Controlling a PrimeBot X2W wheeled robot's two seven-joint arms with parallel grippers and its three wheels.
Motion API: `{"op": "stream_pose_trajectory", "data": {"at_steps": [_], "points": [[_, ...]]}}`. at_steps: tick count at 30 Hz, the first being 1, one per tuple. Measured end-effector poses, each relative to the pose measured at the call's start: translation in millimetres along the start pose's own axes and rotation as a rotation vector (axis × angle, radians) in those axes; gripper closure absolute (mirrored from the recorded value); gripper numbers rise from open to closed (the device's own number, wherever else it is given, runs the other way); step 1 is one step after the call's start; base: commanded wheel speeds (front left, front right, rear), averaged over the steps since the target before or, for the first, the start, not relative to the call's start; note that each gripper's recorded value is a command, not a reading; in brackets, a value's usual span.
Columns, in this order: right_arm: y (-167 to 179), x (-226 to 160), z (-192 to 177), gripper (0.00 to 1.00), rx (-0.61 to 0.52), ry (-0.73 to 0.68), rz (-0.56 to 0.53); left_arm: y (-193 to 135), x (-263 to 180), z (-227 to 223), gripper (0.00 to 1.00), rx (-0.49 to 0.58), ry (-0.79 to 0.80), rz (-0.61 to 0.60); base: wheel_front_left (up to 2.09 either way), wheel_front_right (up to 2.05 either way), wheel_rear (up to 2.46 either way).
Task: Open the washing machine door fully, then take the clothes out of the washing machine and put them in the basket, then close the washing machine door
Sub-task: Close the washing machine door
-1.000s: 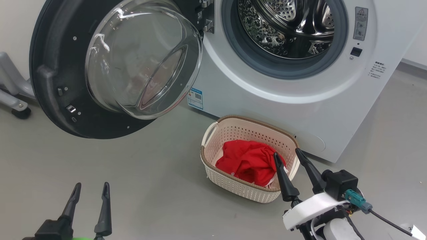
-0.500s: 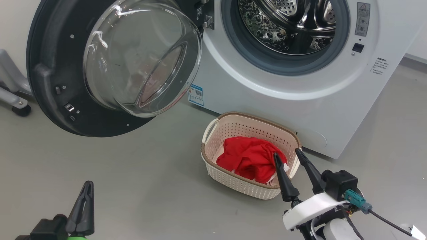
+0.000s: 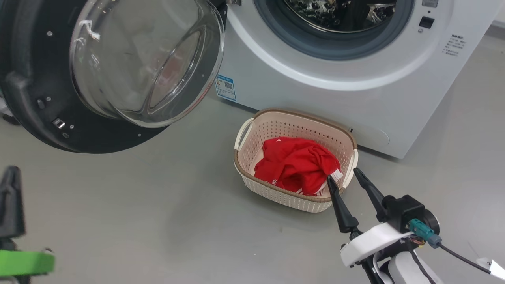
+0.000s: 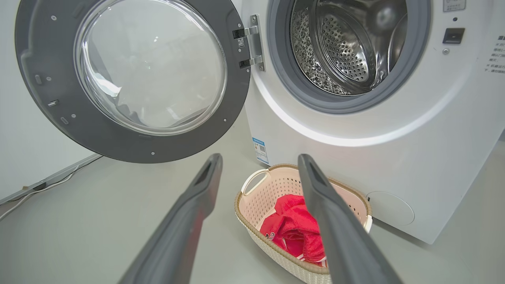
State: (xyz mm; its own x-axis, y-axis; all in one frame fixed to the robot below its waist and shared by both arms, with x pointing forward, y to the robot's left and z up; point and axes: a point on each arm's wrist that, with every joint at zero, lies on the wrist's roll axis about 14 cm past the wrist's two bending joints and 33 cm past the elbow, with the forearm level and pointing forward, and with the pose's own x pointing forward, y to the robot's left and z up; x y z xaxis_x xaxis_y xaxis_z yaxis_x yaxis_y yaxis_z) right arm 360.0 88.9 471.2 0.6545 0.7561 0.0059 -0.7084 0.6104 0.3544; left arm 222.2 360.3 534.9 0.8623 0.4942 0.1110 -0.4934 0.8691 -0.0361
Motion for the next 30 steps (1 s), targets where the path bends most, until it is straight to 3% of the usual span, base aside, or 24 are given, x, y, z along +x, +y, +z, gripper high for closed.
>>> {"op": "stream_pose_trajectory", "data": {"at_steps": [7,11,18,30], "points": [[-22.1,12.7,4.3,0.0,-0.015,-0.014,-0.012,35.6,61.6,79.2,1.0,0.12,-0.19,0.024,0.0,0.0,0.0],[-30.9,12.6,2.4,0.0,-0.013,-0.011,-0.026,52.7,88.5,111.4,1.0,0.078,-0.255,0.065,0.0,0.0,0.0],[-47.4,7.7,2.6,0.0,-0.016,-0.013,-0.068,88.5,127.1,120.8,1.0,-0.233,-0.257,0.187,0.0,0.0,0.0],[-65.6,-5.2,0.5,0.0,-0.009,-0.009,-0.132,146.1,157.8,59.4,1.0,-0.734,-0.08,0.49,0.0,0.0,0.0]]}}
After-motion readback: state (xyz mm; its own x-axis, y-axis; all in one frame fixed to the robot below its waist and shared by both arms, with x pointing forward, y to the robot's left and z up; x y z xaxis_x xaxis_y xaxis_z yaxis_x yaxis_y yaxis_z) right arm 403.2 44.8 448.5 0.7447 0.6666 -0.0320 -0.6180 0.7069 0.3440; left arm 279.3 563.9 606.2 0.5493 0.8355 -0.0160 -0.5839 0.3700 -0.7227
